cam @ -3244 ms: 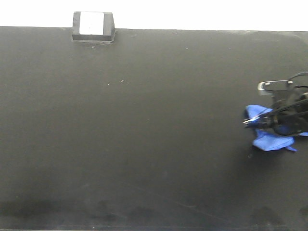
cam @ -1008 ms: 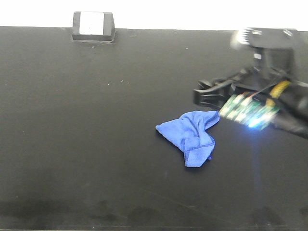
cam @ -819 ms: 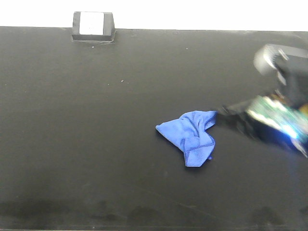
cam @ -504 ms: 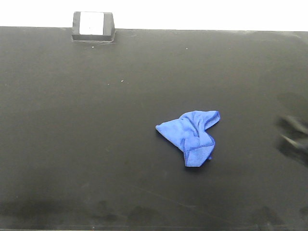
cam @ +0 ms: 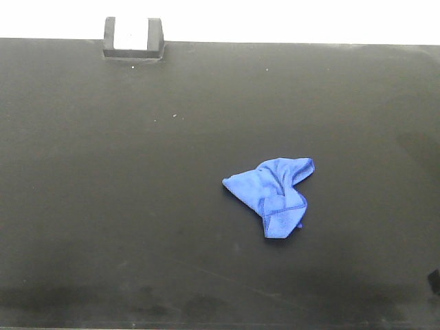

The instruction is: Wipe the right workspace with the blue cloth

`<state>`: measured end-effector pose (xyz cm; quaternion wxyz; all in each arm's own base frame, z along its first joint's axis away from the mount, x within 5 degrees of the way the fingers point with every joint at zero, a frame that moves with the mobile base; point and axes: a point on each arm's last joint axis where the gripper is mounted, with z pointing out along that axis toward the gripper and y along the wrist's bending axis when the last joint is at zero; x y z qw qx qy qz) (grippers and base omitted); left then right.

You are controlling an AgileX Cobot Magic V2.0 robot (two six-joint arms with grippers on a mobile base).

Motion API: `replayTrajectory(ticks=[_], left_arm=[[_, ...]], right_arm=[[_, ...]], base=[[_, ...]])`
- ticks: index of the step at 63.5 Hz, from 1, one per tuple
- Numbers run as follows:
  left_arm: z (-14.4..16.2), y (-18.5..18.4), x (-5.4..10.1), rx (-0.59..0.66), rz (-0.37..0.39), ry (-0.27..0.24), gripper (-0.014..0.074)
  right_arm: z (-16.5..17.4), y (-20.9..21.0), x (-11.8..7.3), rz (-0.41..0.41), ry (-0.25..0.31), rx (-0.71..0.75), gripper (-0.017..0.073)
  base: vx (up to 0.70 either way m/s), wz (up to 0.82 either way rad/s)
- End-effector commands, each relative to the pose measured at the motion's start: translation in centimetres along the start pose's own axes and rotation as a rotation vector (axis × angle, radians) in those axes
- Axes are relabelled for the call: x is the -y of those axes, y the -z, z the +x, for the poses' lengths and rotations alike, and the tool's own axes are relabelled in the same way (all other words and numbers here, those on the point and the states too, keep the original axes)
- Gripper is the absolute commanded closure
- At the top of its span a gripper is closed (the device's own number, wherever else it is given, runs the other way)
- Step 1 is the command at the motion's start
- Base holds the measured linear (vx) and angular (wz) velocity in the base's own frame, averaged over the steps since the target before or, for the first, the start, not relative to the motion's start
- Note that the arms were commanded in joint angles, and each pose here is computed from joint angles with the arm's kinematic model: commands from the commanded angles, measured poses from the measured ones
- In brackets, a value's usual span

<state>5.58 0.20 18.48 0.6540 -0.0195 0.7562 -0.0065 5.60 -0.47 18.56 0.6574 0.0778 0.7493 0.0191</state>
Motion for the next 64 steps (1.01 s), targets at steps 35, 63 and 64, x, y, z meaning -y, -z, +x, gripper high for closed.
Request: replayTrajectory(ticks=[35,63,64], left_arm=[[0.2,-0.11,0.07,0.065,0.01,0.008,0.0599],[0.2,-0.11,0.07,0.065,0.01,0.008,0.0599],[0.2,-0.11,0.07,0.065,0.01,0.008,0.0599]], right_arm=[[0.36,-0.07,0.02,-0.008,0.032,0.021,0.0561],[0.36,-0.07,0.02,-0.008,0.032,0.021,0.056],[0.36,-0.07,0.02,-0.008,0.032,0.021,0.056]], base=[[0.0,0.0],[0.0,0.0],[0.0,0.0]])
